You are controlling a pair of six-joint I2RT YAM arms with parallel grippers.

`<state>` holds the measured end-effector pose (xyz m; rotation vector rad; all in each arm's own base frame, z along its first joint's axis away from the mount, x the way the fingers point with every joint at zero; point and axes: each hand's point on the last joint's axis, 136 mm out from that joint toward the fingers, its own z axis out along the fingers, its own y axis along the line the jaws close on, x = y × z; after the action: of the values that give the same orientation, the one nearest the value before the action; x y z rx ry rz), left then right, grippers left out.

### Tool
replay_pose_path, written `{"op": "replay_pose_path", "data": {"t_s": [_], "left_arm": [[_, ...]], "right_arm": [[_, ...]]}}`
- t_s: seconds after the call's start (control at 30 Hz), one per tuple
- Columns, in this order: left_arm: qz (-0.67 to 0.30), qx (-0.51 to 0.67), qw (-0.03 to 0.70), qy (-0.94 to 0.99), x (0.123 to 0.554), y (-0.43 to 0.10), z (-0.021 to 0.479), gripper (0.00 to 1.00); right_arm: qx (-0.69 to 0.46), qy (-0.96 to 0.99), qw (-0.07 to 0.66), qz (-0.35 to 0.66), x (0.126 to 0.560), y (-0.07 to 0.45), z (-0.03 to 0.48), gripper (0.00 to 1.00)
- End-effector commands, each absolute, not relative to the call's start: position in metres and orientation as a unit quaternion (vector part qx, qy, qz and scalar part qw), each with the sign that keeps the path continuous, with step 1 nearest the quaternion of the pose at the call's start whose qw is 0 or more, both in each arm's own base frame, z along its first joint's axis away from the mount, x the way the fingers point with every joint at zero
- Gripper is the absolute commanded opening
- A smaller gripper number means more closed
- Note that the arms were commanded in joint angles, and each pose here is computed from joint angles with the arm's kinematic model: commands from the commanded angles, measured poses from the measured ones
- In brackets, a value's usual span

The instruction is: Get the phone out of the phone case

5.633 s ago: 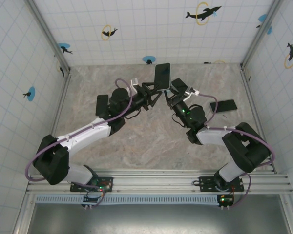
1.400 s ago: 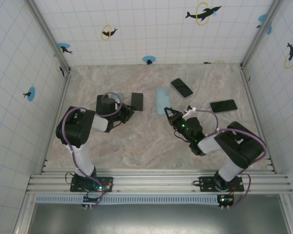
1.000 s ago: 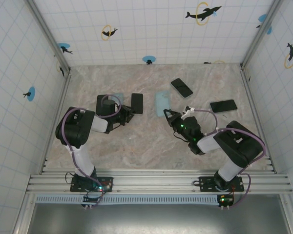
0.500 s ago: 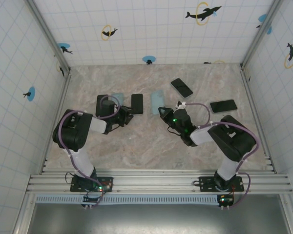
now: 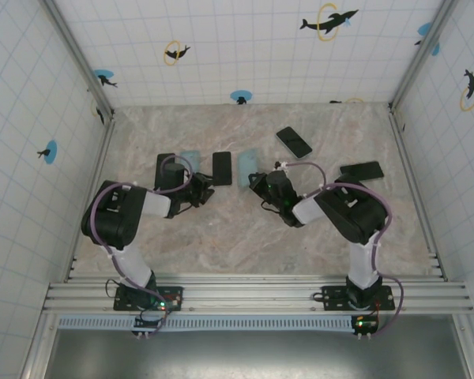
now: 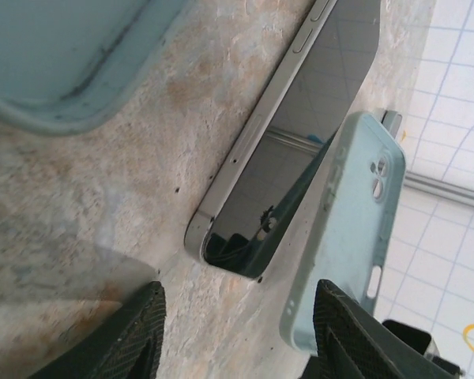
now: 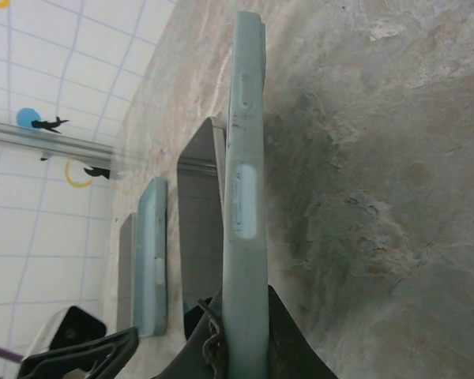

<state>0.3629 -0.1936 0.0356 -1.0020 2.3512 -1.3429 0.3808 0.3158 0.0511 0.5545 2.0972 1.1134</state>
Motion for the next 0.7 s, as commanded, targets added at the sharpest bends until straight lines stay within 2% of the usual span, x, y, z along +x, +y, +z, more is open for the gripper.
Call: {"op": "replay_pose_path", "data": {"t_s": [0.0, 0.23, 0.47, 0.67], "left_arm": [[-0.448, -0.335, 0.136, 0.818, 0.359, -0.188, 0.043, 0.53], [-0.445, -0.301, 0.161, 0.828, 0.366, -0.188, 0.074, 0.54], [-0.45, -0.291, 0.165, 0.828, 0.367, -0.189, 0.083, 0.54], [-0.458, -0.283, 0.165, 0.827, 0.37, -0.192, 0.088, 0.55]], "right_arm": [[0.207, 0.807, 0.35, 0.429, 0.39, 0.325, 0.051, 0.1], [0.2, 0.809, 0.339, 0.437, 0.395, 0.336, 0.043, 0.12], [0.194, 0.813, 0.336, 0.434, 0.397, 0.338, 0.041, 0.18], [0.161, 0.835, 0.343, 0.4, 0.396, 0.336, 0.039, 0.31]]}}
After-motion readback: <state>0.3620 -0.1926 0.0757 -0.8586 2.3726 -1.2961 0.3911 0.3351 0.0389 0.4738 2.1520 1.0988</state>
